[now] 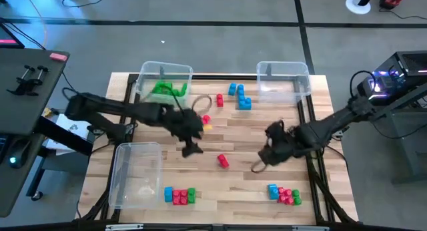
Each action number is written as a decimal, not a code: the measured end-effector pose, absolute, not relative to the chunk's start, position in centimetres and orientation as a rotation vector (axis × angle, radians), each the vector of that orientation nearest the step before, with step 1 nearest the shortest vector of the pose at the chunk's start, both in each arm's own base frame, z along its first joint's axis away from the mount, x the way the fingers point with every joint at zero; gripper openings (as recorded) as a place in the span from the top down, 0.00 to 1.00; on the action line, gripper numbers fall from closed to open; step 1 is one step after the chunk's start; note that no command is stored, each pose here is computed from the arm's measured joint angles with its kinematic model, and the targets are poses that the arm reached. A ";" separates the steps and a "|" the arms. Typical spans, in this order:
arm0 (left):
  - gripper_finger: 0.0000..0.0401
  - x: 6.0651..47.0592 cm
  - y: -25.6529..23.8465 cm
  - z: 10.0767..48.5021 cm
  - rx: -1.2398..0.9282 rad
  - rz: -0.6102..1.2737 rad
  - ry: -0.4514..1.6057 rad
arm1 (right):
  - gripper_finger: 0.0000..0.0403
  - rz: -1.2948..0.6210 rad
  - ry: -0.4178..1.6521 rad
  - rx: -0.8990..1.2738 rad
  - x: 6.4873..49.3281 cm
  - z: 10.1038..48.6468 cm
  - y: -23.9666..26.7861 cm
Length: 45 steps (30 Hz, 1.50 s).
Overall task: Sort blocks
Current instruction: Put the green game piece into the top left transparent bin
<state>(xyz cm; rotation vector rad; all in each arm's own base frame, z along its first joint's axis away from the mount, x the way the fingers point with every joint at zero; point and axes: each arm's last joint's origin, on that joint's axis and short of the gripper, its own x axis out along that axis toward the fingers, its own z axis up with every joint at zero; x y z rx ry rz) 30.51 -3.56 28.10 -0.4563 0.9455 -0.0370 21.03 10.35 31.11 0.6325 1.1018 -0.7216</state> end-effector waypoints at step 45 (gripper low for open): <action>0.18 35.0 -22.6 17.3 -0.975 0.659 1.311 | 0.52 -0.434 1.078 0.625 19.9 23.3 12.7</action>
